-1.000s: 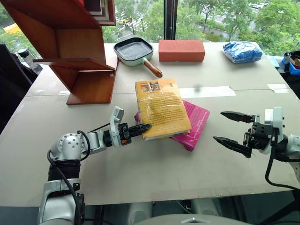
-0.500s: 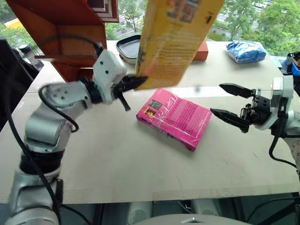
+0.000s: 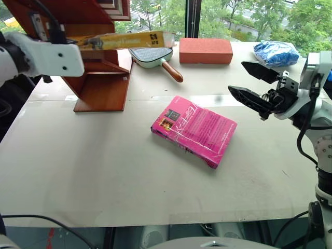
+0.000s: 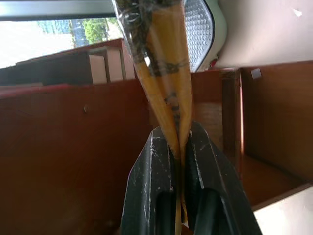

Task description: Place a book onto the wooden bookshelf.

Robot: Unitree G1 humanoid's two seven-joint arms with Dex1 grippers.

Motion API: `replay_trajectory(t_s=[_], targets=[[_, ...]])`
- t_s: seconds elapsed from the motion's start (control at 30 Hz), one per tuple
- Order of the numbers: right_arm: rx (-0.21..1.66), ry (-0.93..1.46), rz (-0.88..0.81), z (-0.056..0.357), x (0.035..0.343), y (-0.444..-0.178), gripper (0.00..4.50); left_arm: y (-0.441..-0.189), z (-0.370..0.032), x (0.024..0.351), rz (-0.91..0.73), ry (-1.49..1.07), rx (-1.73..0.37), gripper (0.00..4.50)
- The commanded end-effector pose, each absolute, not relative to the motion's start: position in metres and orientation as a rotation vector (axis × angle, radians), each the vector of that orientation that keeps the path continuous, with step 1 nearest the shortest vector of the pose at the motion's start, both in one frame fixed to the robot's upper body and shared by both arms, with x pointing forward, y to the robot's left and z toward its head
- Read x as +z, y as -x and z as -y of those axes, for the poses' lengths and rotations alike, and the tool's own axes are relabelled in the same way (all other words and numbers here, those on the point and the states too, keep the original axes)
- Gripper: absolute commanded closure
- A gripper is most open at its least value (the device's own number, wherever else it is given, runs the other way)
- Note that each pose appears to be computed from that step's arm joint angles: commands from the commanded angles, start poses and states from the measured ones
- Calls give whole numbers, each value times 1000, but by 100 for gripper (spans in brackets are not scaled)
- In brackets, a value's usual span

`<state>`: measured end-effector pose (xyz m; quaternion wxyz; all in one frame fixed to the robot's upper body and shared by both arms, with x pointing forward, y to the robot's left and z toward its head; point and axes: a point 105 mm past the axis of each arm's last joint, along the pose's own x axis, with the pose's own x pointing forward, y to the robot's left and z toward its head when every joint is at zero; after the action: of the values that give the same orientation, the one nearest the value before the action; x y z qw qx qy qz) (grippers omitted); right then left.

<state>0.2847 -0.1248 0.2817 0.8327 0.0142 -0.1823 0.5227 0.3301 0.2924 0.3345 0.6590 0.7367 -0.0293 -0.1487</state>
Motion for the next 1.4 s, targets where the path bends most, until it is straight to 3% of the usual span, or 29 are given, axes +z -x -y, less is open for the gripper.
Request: replay_trajectory(t_s=[0.03,0.33,0.57,0.77,0.8,0.83,0.9,1.03,1.27,1.33,1.4], targets=[[1154,-5,441,122,296,-273,0,-324,-325,341,43,-1673,-253,449],[1214,-23,460,119,303,-263,0,-331,-366,324,-87,-1712,-179,449],[1222,-17,445,118,301,-264,0,-338,-374,315,-138,-1692,-189,449],[1220,-17,443,118,298,-265,0,-340,-376,320,-124,-1676,-153,212],[1219,-17,442,119,297,-265,0,-339,-380,323,-127,-1659,-123,166],[1218,-15,442,119,296,-265,0,-338,-385,327,-126,-1646,-88,91],[1207,-16,449,121,297,-266,0,-334,-390,336,-95,-1593,-29,19],[1178,-33,452,127,296,-269,0,-323,-382,360,82,-1402,17,2],[1169,-26,401,137,277,-270,0,-284,-349,383,346,-979,-113,2],[1156,-6,369,141,265,-270,0,-274,-330,377,401,-735,-228,2],[1128,12,331,147,250,-272,0,-266,-302,351,353,-535,-415,2]])
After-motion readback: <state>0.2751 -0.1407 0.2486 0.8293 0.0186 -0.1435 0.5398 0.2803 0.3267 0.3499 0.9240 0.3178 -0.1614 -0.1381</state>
